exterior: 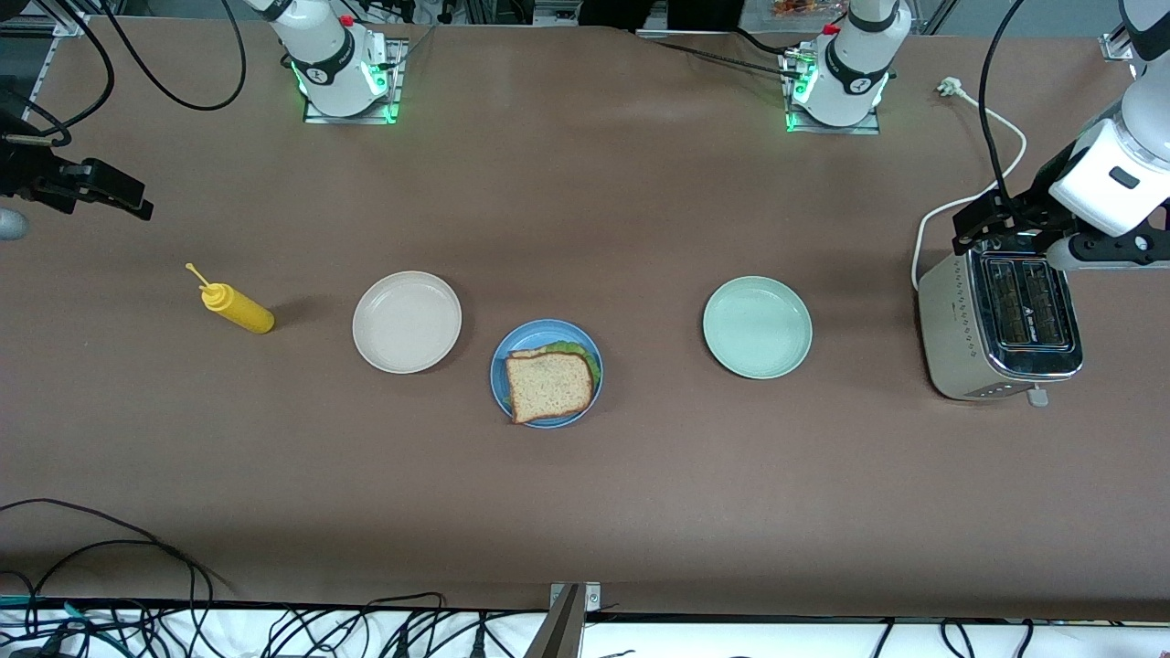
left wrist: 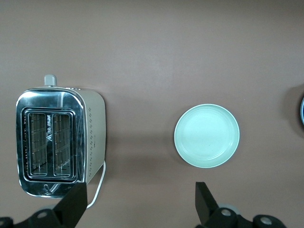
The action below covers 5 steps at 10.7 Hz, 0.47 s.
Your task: Make sandwich in blue plate with both arms
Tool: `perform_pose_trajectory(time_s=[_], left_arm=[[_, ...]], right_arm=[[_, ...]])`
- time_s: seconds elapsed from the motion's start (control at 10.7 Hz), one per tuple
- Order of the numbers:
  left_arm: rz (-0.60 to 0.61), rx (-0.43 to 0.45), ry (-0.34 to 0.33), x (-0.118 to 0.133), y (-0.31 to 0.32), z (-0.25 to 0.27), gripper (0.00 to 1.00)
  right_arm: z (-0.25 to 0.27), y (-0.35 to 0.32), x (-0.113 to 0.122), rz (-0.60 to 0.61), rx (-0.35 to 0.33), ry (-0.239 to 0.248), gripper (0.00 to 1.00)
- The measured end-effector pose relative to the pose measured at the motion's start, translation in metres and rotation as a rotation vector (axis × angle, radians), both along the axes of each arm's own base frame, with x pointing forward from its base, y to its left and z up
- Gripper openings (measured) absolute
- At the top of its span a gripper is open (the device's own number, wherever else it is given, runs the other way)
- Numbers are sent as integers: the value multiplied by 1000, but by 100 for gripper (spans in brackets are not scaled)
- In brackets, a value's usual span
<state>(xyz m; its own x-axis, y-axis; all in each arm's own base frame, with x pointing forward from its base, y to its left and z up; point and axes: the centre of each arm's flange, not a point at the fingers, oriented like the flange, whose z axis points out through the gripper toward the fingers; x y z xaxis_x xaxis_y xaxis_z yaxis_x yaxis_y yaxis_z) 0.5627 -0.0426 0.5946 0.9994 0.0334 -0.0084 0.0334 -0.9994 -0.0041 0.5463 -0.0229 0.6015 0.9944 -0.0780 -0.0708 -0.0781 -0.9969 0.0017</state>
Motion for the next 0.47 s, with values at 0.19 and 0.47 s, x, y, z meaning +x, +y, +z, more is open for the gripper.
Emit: perform_pose_trajectory(time_s=[0.19, 0.47], left_arm=[[-10, 0, 0, 0, -5, 0, 100], [-24, 0, 0, -1, -13, 0, 100]], right_arm=[[16, -5, -1, -11, -1, -15, 100], [33, -12, -2, -23, -1, -17, 100]])
